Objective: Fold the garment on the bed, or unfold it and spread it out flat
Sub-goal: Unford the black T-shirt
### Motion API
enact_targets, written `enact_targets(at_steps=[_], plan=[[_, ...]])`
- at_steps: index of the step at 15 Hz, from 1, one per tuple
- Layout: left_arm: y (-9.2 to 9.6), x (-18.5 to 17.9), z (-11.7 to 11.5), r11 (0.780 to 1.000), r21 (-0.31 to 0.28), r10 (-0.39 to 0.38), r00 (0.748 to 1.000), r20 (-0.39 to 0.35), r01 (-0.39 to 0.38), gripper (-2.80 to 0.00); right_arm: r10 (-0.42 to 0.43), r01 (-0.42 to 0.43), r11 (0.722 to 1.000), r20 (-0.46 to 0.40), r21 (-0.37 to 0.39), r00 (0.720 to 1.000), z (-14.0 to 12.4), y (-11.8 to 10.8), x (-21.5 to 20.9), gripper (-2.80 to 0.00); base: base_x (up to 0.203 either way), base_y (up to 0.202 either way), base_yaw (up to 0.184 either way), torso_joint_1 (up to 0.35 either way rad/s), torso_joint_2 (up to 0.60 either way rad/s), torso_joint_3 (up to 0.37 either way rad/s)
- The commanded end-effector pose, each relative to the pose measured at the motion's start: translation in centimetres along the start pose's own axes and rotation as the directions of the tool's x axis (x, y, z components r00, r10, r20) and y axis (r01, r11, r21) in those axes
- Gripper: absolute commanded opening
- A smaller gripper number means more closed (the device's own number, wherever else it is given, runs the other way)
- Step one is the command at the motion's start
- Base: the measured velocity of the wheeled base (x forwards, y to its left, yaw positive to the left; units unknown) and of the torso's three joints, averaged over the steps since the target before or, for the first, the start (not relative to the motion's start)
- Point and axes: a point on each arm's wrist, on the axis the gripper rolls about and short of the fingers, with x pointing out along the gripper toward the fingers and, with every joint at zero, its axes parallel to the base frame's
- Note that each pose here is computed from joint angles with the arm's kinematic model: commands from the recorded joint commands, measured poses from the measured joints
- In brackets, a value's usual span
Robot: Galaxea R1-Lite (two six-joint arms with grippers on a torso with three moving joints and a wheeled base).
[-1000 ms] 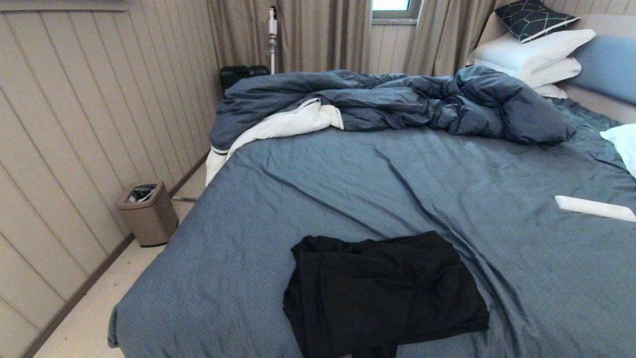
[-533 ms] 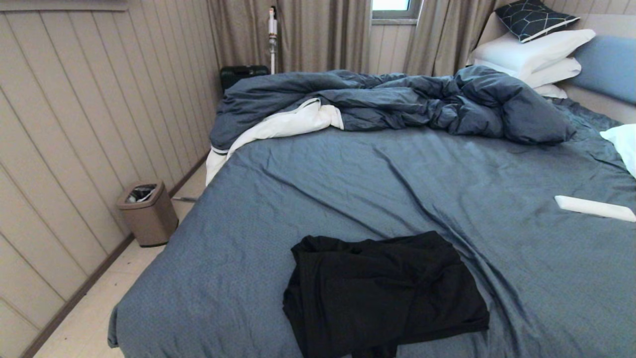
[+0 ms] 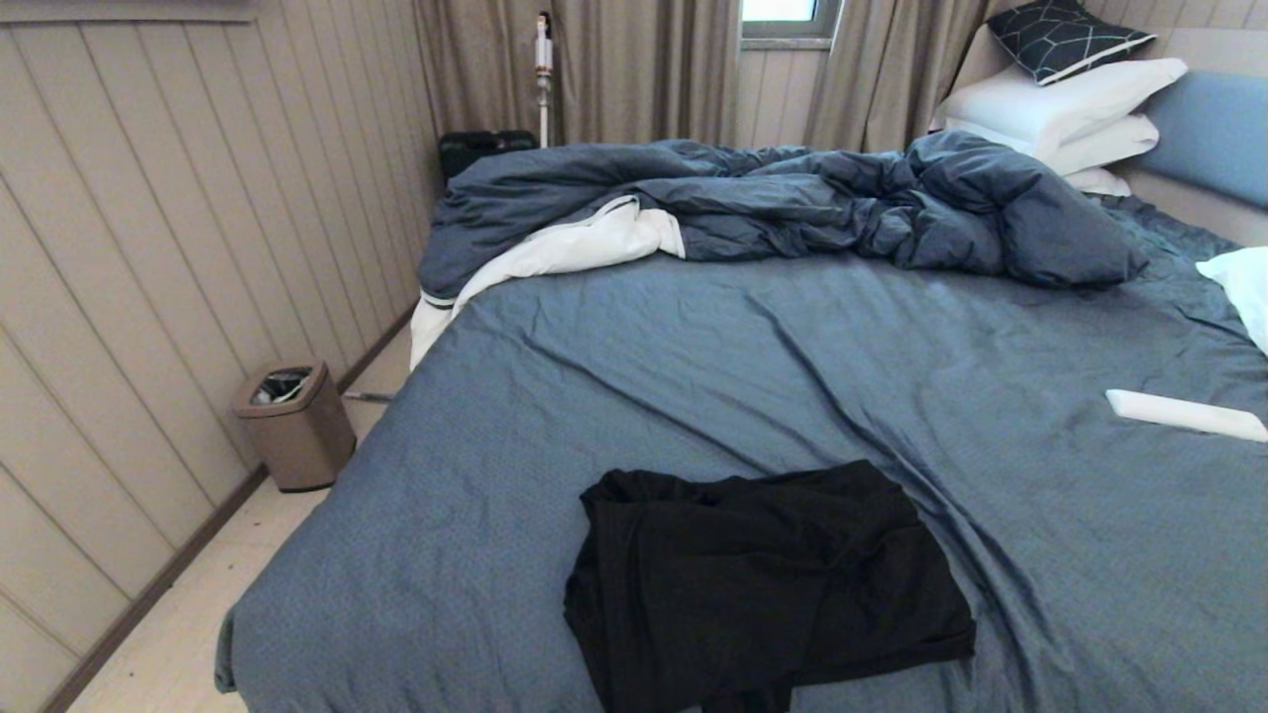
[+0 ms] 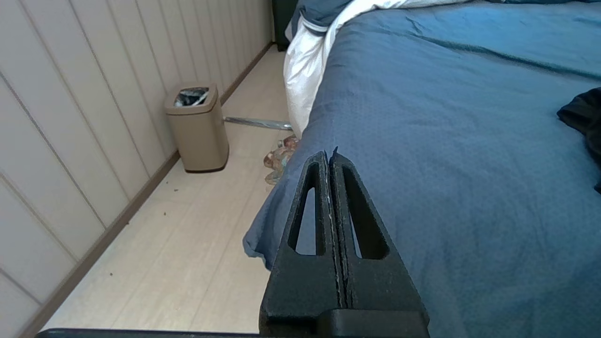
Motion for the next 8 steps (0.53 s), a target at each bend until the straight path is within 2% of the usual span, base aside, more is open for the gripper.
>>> enact_targets(at_steps=[1, 3, 6, 8], plan=[[0.0, 0.0, 0.0, 1.0, 0.0, 0.002, 1.0, 0.001, -0.002, -2.8, 0.005, -0.005, 1.0, -0.043, -0.001, 0.999, 4.2, -0.2, 0.8, -2.8, 0.0, 0.0, 0.0, 0.0, 0.0, 0.0], [0.0, 0.0, 0.0, 1.0, 0.0, 0.002, 1.0, 0.001, -0.002, -2.8, 0.004, -0.004, 1.0, -0.063, 0.0, 0.998, 8.5, -0.5, 2.0, -2.8, 0.0, 0.0, 0.0, 0.0, 0.0, 0.0], [0.0, 0.0, 0.0, 1.0, 0.003, 0.002, 1.0, 0.001, -0.002, -2.8, 0.005, -0.005, 1.0, -0.091, 0.001, 0.996, 13.1, -0.7, 4.3, -2.8, 0.0, 0.0, 0.0, 0.0, 0.0, 0.0], [0.0, 0.0, 0.0, 1.0, 0.006, 0.002, 1.0, 0.002, -0.002, -2.8, 0.036, -0.036, 0.999, -0.126, 0.002, 0.991, 16.0, -0.7, 6.9, -2.8, 0.0, 0.0, 0.0, 0.0, 0.0, 0.0]])
